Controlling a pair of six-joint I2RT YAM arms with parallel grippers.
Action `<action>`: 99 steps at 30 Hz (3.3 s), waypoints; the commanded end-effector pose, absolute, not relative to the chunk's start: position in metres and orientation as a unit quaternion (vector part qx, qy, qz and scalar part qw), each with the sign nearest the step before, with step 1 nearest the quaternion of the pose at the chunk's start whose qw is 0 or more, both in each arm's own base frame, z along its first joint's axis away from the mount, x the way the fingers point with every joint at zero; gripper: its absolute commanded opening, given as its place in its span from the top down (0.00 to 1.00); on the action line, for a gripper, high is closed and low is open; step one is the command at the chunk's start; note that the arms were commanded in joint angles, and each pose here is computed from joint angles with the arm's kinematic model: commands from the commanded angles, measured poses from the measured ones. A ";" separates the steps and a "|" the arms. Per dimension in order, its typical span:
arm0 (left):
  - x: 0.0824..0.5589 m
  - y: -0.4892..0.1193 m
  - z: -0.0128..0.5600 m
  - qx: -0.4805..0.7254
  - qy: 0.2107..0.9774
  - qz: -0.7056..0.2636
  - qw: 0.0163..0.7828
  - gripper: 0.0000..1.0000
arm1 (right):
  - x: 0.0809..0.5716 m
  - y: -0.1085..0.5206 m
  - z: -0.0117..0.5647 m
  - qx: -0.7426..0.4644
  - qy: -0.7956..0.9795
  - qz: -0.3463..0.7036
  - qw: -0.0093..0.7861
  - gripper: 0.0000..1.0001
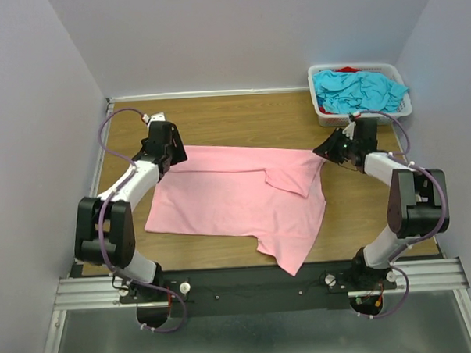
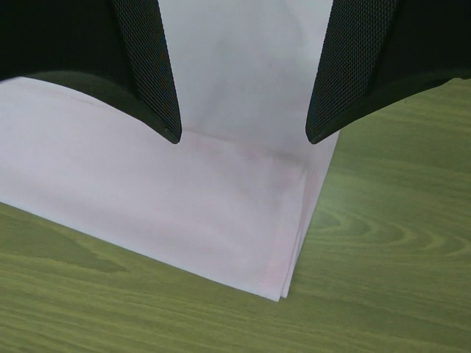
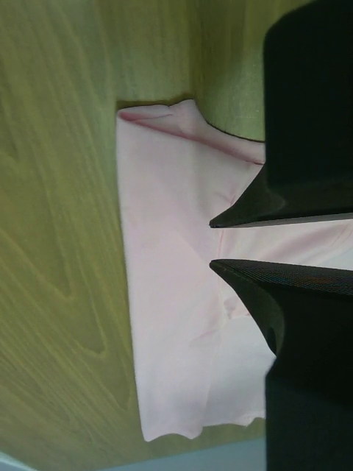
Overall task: Fold and stack the t-shirts
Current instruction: Fold the tshirt
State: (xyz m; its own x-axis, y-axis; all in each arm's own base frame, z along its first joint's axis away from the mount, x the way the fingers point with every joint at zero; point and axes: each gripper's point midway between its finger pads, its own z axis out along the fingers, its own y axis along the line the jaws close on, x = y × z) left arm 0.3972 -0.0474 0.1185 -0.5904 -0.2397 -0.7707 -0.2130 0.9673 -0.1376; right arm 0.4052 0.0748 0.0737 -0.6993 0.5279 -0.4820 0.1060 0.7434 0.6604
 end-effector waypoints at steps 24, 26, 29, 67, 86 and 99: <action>0.405 -0.003 0.026 -0.172 0.934 0.071 0.306 0.47 | 0.415 0.055 0.012 0.131 0.938 0.099 0.306 0.69; 0.405 -0.001 0.032 -0.175 0.932 0.071 0.310 0.45 | 0.416 0.055 0.016 0.126 0.937 0.102 0.308 0.69; 0.406 0.000 0.055 -0.192 0.921 0.074 0.330 0.43 | 0.422 0.061 0.034 0.111 0.933 0.114 0.323 0.69; 0.508 -0.045 0.029 -0.136 0.933 0.046 0.330 0.35 | 0.515 0.095 -0.003 0.000 0.942 -0.064 0.330 0.60; 0.372 -0.012 0.095 -0.239 0.905 0.054 0.347 0.21 | 0.417 0.119 0.107 0.021 0.930 0.079 0.358 0.46; 0.261 -0.018 0.060 -0.377 0.879 -0.006 0.292 0.24 | 0.341 0.120 0.101 0.014 0.934 0.130 0.332 0.42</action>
State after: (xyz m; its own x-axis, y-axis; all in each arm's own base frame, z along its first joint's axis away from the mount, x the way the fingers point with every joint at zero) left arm 0.2717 -0.0121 0.0617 -0.6108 -0.5589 -0.5608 -0.5838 0.7964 -0.1578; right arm 0.3535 0.1090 0.0981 -0.7675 0.0994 -0.6333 -0.0319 0.9807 0.1927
